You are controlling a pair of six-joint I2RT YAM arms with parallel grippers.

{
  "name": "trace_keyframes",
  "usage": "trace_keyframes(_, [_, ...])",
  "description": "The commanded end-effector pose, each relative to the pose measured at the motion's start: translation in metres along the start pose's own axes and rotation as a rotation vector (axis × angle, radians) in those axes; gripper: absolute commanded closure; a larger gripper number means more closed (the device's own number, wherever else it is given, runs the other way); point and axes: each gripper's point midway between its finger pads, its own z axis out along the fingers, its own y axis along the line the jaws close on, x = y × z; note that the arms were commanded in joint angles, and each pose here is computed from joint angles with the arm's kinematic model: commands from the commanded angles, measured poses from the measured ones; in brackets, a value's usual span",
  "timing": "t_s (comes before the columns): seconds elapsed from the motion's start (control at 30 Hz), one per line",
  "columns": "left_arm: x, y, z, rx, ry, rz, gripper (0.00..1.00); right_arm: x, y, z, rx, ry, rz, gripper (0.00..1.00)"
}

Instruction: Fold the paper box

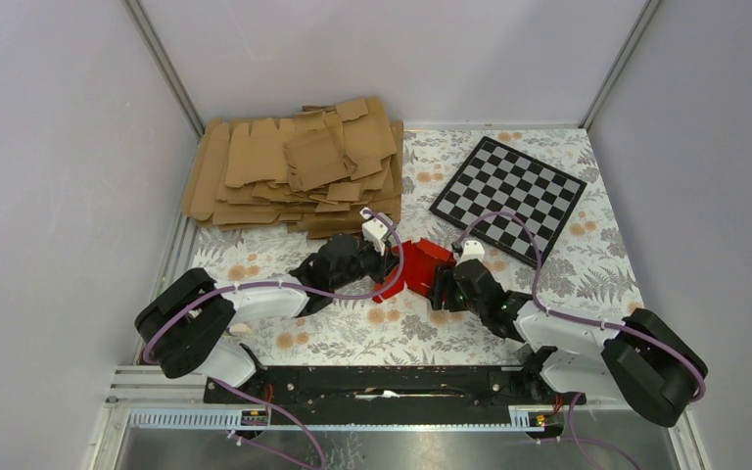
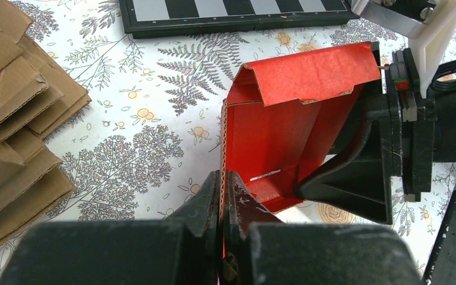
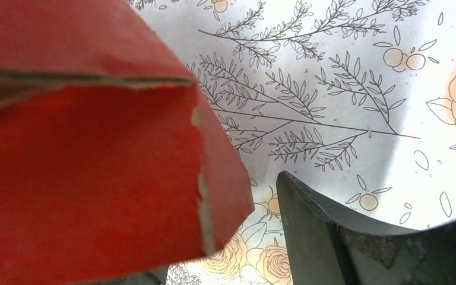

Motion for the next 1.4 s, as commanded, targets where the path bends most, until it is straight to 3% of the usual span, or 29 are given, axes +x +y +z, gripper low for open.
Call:
trace_keyframes(0.0, [-0.011, -0.002, 0.004, -0.001, -0.017, 0.015, 1.0, 0.0, 0.004, -0.005, -0.006, 0.005, -0.081, 0.33])
trace_keyframes(0.4, [-0.009, -0.003, 0.004, 0.001, -0.012, 0.015, 1.0, 0.003, 0.012, 0.001, 0.051, 0.018, -0.176, 0.32])
trace_keyframes(0.9, [-0.009, -0.001, 0.004, -0.012, -0.011, 0.015, 1.0, -0.002, 0.015, -0.013, 0.066, -0.004, -0.007, 0.38])
trace_keyframes(1.37, [-0.011, -0.002, 0.004, -0.012, -0.015, 0.018, 1.0, -0.01, 0.032, -0.025, -0.018, -0.041, -0.013, 0.38])
